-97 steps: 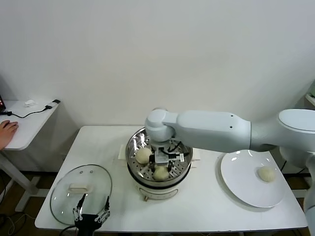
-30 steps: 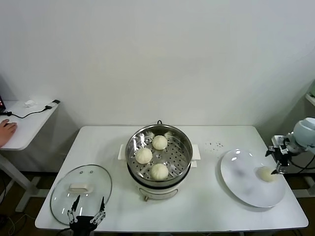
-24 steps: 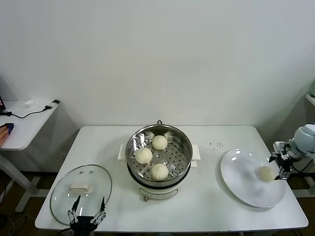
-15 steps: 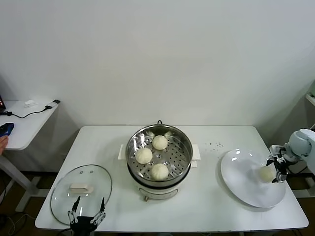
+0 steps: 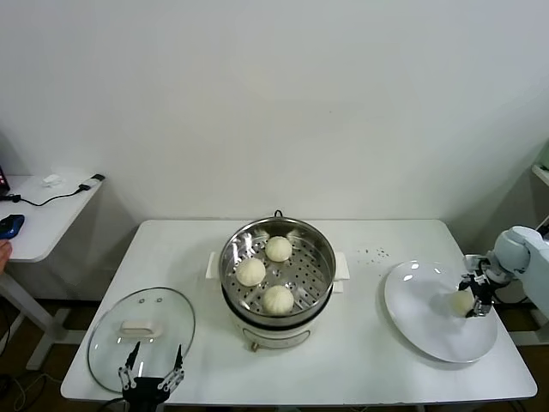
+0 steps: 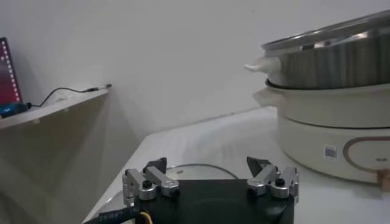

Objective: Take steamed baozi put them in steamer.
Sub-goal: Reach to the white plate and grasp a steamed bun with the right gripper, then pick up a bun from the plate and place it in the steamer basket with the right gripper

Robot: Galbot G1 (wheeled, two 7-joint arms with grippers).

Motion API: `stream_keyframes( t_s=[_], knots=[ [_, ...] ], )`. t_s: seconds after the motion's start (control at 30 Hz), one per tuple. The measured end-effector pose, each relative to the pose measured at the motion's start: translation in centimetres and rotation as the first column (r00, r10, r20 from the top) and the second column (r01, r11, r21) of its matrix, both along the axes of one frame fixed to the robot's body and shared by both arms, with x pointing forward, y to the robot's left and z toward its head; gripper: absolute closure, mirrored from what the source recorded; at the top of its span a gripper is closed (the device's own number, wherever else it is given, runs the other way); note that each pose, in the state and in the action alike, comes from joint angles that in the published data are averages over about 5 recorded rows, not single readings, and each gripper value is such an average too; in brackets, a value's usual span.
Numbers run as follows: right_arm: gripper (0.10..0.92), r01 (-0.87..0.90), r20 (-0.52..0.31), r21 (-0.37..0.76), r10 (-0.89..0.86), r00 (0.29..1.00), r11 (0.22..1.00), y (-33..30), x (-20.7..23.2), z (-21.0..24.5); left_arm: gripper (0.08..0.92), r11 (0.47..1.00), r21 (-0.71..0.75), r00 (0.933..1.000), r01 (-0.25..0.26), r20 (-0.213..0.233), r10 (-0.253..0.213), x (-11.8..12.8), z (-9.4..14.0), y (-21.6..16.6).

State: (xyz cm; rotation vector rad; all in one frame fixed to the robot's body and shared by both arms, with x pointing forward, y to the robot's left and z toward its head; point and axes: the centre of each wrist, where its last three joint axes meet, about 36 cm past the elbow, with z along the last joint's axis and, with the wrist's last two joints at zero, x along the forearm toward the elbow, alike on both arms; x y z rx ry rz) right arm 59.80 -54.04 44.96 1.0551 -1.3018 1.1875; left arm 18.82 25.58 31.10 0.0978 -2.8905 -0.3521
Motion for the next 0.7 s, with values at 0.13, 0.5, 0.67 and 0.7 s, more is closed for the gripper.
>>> stream_keyframes(
  t_s=[0.13,0.5,0.67,0.7],
  knots=[
    [0.525,0.001,0.001,0.000,-0.001,1.000,1.000,-0.1,0.1,0.3,0.177,1.000,0.000,1.0000,0.000,-0.001,0.000,-0.1,0.0,0.0],
    [0.581,0.016,0.026,0.014,-0.016,1.000,1.000,-0.2,0.5,2.3,0.177,1.000,-0.003,1.0000,0.002,0.000,-0.002,-0.3,-0.1,-0.1],
    [0.576,0.018,0.055,0.053,-0.021,0.998,0.998,1.1,1.6,4.6,0.177,1.000,-0.006,1.0000,0.006,0.002,-0.006,-0.3,-0.1,-0.2],
    [0.575,0.016,0.062,0.065,-0.020,0.998,0.998,1.6,1.9,5.1,0.177,1.000,-0.007,1.0000,0.008,0.002,-0.008,-0.3,-0.1,-0.3]
  ],
)
